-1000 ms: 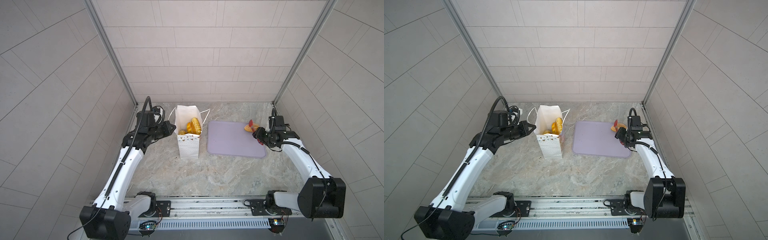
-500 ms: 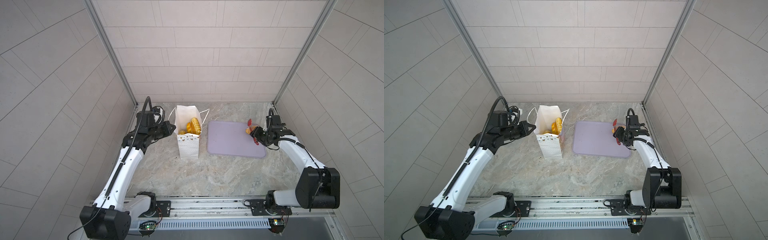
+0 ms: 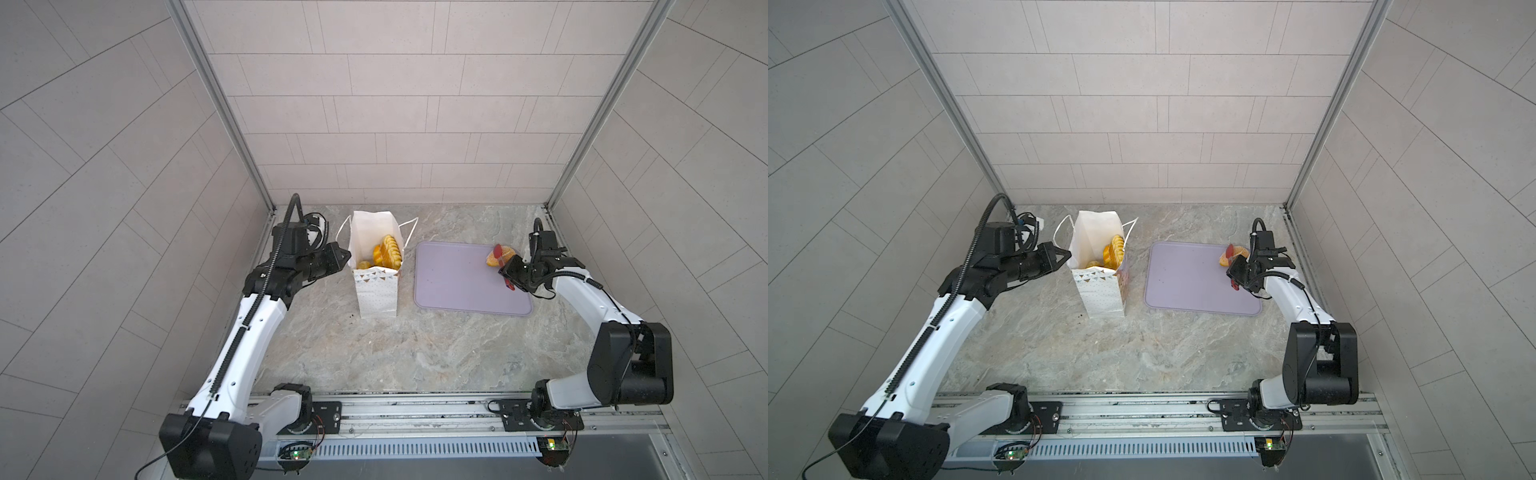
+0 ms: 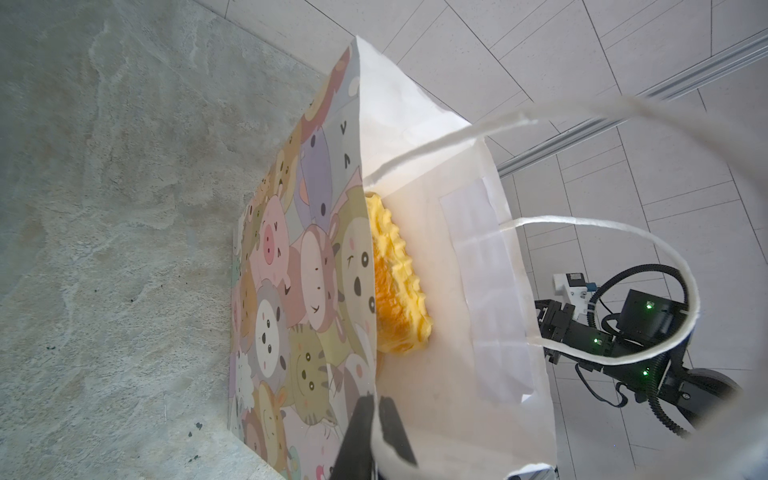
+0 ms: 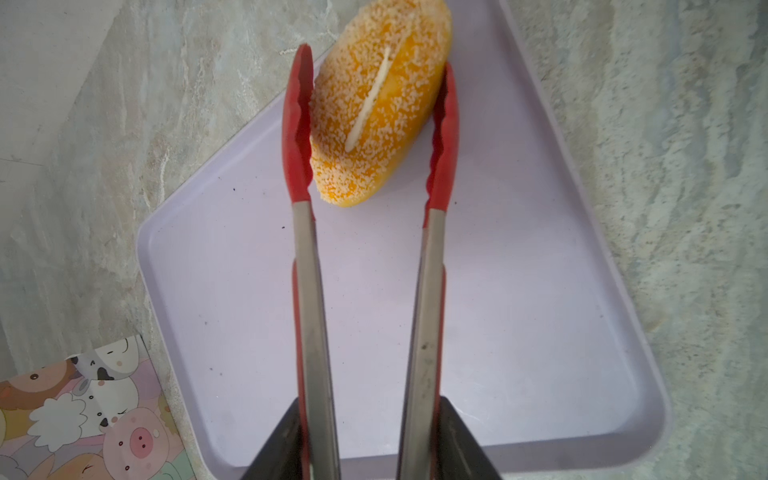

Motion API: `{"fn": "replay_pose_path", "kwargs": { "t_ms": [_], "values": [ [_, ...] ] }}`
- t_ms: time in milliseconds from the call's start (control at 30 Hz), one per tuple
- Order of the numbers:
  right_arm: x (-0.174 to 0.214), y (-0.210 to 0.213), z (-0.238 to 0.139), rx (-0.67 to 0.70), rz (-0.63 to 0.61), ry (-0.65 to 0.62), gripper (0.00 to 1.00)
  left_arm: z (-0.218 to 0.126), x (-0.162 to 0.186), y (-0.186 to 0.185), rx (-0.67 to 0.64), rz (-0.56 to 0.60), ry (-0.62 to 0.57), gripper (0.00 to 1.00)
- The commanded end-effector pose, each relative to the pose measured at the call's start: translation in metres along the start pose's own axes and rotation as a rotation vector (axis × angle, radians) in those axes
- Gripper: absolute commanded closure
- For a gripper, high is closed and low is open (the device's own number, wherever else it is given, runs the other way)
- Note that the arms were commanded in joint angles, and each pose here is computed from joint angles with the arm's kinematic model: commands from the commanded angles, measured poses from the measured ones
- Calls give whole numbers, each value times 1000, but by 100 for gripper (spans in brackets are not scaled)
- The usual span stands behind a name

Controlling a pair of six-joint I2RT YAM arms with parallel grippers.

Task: Place the fake bread into the paper bag
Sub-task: 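Close the tongs on the sugar-coated bun with the right gripper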

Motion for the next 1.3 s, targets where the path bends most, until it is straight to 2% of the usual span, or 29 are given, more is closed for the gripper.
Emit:
{"fn": "replay_pose_path", "kwargs": {
  "t_ms": [0, 433, 867, 1267],
  "values": [
    [-3, 2, -9, -12, -7, -36, 58, -2, 4, 2, 1, 2, 4, 92],
    [3, 4, -37, -28, -44, -75, 66, -4, 2, 0, 6, 5, 0, 92],
    [7, 14, -80, -93, -120, -141, 68, -5, 1, -2, 10, 3, -4, 92],
    [5, 31, -118, -212, -157, -180, 68, -6, 0, -3, 11, 0, -7, 92]
  ]
}}
Point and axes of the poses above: each gripper's point midway between its finger pads, its own z axis out along the fingers, its own y axis along the line the jaws close on, x = y × z, the point moved 10 cm from there along -z, back along the fingers, and after that the axes turned 3 degrees about -z, right-handed, at the moved point
